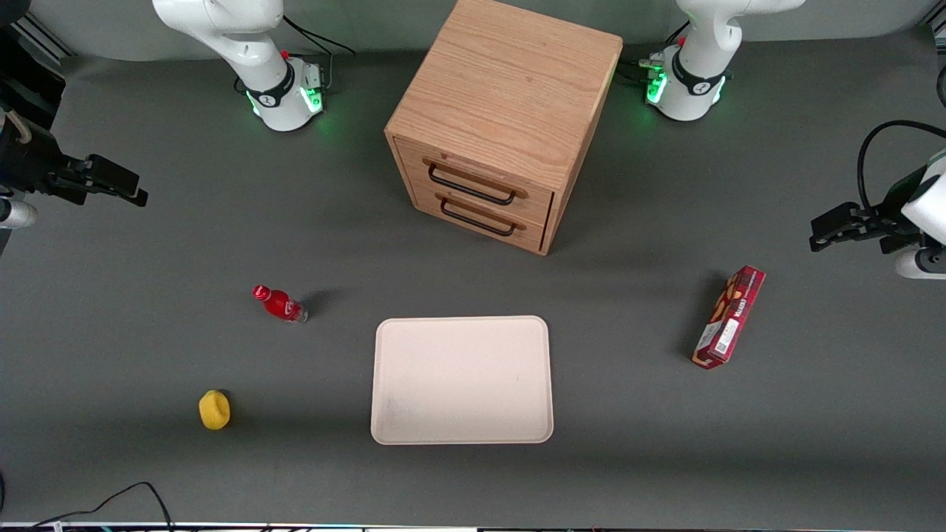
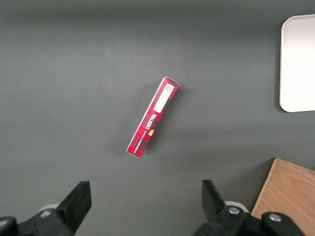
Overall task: Open upper drawer
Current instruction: 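Lift the right gripper and swing it toward the wooden cabinet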
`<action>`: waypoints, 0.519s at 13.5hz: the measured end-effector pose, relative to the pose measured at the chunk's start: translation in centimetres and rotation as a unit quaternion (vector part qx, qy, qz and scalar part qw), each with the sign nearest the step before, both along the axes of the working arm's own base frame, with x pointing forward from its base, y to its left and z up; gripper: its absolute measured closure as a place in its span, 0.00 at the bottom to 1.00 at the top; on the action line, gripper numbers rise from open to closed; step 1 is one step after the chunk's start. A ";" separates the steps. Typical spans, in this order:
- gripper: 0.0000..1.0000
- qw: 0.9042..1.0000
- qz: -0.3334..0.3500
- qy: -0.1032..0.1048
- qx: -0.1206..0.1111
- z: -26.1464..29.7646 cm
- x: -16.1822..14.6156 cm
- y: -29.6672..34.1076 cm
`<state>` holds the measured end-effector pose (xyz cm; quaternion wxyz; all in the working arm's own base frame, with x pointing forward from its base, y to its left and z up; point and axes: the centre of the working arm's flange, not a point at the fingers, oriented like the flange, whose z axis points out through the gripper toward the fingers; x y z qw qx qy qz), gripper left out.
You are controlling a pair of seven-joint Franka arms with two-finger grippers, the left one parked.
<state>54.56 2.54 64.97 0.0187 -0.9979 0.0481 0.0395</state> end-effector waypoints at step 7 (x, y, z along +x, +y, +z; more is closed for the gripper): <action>0.00 0.999 0.033 -0.001 0.016 0.0 -0.2 3.8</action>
